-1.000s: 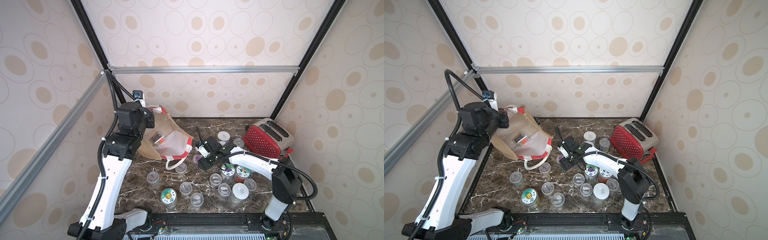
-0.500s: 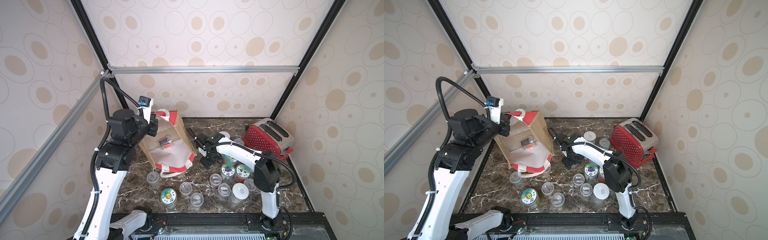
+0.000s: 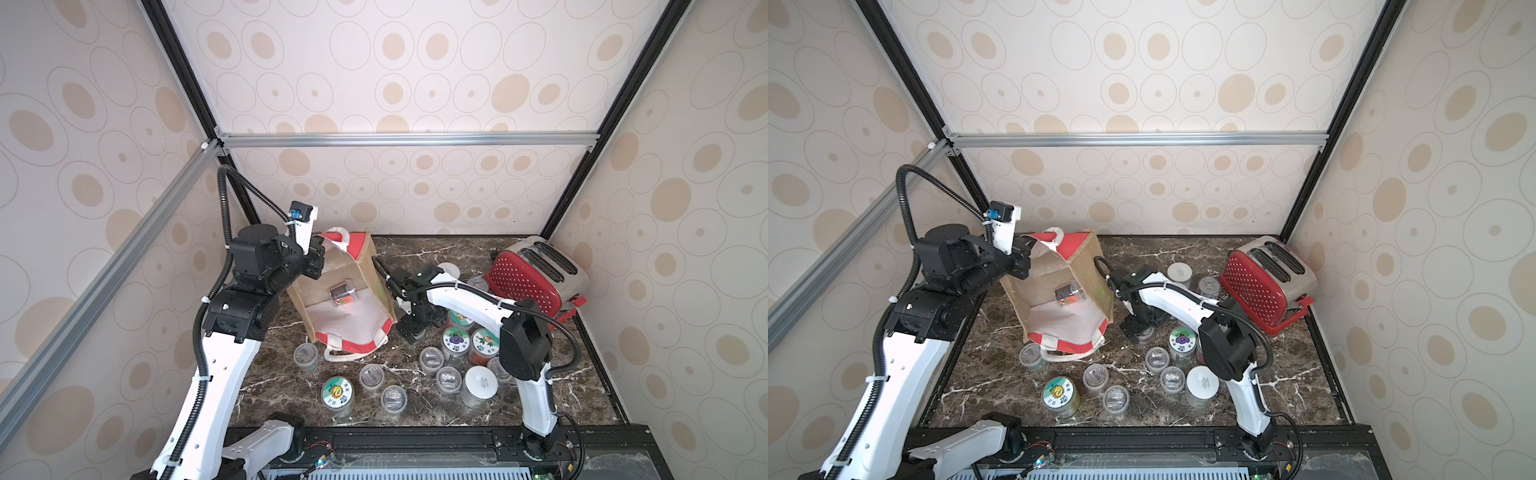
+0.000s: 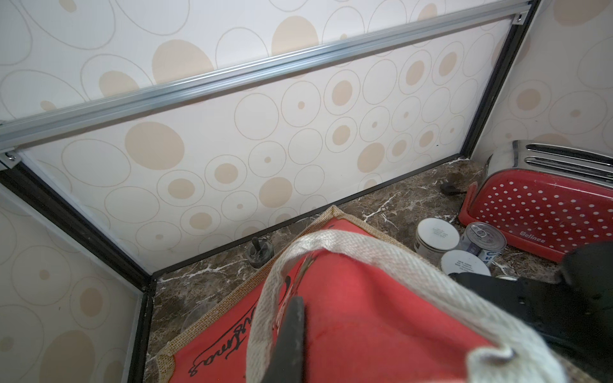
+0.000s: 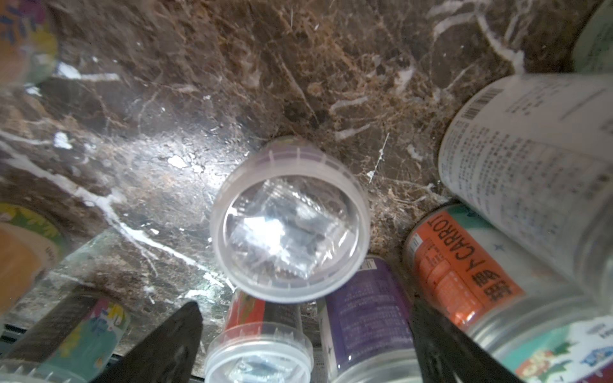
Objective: Take out the seed jars from the canvas bag
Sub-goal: Adjust the seed jar at the center of the board, then pick up the seed jar from the canvas bag.
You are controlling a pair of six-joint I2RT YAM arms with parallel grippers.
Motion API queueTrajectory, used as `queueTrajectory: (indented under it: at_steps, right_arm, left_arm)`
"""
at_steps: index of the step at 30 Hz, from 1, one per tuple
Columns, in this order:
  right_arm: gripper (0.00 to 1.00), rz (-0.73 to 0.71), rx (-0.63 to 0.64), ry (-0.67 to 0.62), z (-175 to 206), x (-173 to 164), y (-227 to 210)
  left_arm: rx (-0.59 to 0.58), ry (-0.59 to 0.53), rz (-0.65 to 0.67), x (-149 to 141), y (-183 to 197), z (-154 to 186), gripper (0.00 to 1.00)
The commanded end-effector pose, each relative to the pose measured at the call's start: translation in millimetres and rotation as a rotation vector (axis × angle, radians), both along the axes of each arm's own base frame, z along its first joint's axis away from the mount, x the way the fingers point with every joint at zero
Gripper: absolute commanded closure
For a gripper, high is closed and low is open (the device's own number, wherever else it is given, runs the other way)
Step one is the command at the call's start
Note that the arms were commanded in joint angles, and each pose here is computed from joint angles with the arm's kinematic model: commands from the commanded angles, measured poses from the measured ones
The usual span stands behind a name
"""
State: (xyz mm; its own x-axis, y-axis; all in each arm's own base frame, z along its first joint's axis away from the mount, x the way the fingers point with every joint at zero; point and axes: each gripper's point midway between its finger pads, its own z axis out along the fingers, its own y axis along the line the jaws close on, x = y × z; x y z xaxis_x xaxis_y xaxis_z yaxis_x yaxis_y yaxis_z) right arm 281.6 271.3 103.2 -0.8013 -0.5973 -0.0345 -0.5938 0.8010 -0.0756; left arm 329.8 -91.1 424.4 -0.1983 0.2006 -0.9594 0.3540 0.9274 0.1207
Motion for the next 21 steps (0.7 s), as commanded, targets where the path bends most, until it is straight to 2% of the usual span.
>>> queueTrajectory:
  at_steps: [1, 6, 8, 12, 14, 16, 21]
  right_arm:
    - [0.0, -0.092, 0.166, -0.123, 60.4, 0.3, -1.2]
    - [0.0, -0.208, 0.438, -0.265, 126.2, -9.3, -2.4]
    - [0.0, -0.224, 0.583, -0.293, 152.5, -15.0, 5.5]
    - [0.0, -0.219, 0.914, -0.229, 204.4, -32.2, 42.8]
    - [0.0, -0.202, 1.025, -0.203, 223.4, -39.1, 64.5]
    - [0.0, -0.211, 1.084, -0.184, 232.2, -42.3, 86.4]
    - [0.0, -0.398, 1.096, -0.114, 216.5, -23.6, 119.5]
  left_arm:
    - [-0.062, -0.107, 0.046, 0.6, 7.1, 27.8, 1.0]
    - [-0.128, -0.087, 0.09, 16.0, 8.7, 14.8, 1.0]
    - [-0.15, -0.084, 0.118, 24.1, 10.6, 10.4, 1.0]
    - [-0.178, -0.077, 0.162, 41.9, 11.9, 4.2, 1.0]
    - [-0.195, -0.088, 0.177, 48.3, 12.5, 4.1, 1.0]
    - [-0.21, -0.095, 0.181, 55.1, 11.2, 2.5, 1.0]
    - [-0.225, -0.103, 0.174, 62.5, 6.4, -5.0, 1.0]
